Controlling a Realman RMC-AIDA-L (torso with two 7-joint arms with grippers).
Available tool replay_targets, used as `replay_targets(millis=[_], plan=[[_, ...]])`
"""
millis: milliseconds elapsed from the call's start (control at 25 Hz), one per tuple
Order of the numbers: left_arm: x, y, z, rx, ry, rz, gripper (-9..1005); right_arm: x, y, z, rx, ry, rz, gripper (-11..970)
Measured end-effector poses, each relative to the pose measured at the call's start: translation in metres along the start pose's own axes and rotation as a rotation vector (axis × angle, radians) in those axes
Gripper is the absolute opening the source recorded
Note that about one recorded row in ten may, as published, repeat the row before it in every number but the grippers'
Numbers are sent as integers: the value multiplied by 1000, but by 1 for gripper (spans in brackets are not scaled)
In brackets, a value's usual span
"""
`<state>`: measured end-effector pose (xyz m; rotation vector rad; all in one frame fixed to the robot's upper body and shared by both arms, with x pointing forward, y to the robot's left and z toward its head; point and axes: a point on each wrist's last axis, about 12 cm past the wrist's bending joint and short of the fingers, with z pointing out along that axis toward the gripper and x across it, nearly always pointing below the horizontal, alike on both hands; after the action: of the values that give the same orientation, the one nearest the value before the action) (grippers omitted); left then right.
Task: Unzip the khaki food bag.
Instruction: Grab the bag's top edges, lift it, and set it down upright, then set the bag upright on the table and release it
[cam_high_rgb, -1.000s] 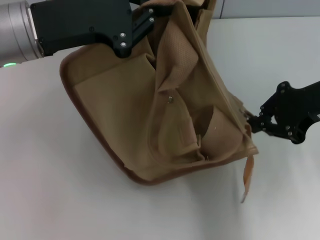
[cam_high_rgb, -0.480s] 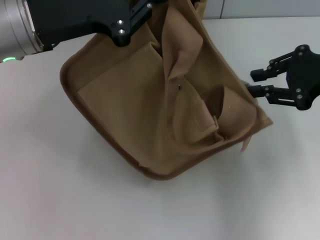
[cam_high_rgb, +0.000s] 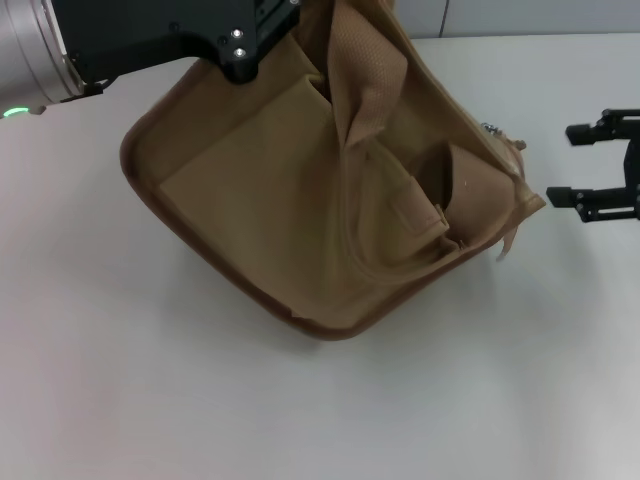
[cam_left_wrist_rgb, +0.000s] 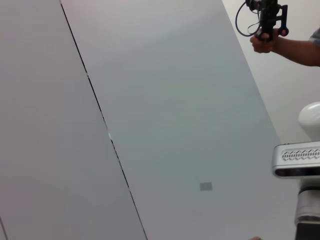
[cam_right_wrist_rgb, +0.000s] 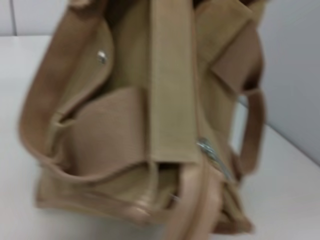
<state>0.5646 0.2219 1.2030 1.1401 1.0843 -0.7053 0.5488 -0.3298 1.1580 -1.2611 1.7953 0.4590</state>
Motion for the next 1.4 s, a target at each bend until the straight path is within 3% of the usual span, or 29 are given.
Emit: replay_targets(millis=[160, 480, 960, 1400], plan=[[0, 1, 0, -3, -1, 2, 62, 12, -12, 6, 58, 28, 22, 712], [-2, 1, 0, -5, -7, 5, 63, 11, -16, 17, 28, 8, 25, 847], [-3, -1, 1, 3, -24, 1, 65, -5, -14, 58, -24, -14, -6, 842], [-3, -2, -1, -2, -29, -1, 66, -13, -11, 71, -74, -29, -97, 595]])
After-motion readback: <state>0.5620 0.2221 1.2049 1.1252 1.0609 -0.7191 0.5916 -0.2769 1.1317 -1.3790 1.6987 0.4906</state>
